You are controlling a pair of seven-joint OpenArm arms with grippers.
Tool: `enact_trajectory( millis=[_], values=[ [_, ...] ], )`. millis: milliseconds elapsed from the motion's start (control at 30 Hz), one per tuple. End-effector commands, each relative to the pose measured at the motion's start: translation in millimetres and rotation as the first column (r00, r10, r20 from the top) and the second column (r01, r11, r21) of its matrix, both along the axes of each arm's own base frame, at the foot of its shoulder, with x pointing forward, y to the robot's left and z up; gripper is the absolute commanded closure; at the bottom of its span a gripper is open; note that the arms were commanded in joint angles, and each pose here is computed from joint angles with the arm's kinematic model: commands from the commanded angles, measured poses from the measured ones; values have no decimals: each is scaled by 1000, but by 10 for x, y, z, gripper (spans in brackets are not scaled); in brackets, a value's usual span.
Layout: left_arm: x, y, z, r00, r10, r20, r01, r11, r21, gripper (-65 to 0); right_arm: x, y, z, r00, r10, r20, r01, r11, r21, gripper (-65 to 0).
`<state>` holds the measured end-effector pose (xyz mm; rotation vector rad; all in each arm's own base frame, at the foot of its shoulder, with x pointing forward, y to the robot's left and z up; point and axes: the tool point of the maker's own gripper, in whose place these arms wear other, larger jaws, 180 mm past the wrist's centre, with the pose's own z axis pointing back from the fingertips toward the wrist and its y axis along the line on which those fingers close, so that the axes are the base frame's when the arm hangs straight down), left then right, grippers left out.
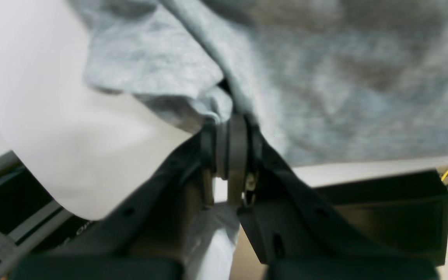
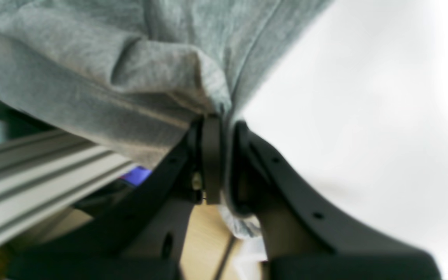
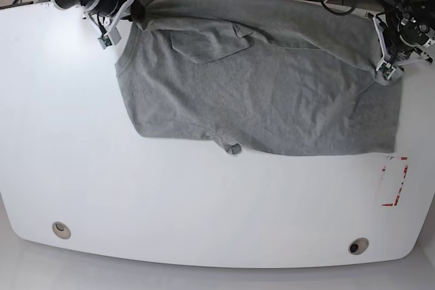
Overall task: Layout the t-shirt on the table in an organized manner, then fold the t-shirt properly
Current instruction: 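Lay the shirt flat, stretching its edge taut between both grippers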
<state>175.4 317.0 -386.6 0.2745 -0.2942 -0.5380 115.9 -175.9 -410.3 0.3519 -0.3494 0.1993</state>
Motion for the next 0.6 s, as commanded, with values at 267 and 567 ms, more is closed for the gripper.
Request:
enact_trajectory(
  millis=[267, 567],
  values=[
    [151, -219, 9, 999, -36, 38, 37, 999, -32, 0, 174, -487, -30, 1000, 22, -11, -23, 996, -87, -40],
    [119, -380, -75, 997, -72, 15, 72, 996, -57, 0, 213, -705, -136, 999, 4, -43, -9, 995, -98, -40]
  ],
)
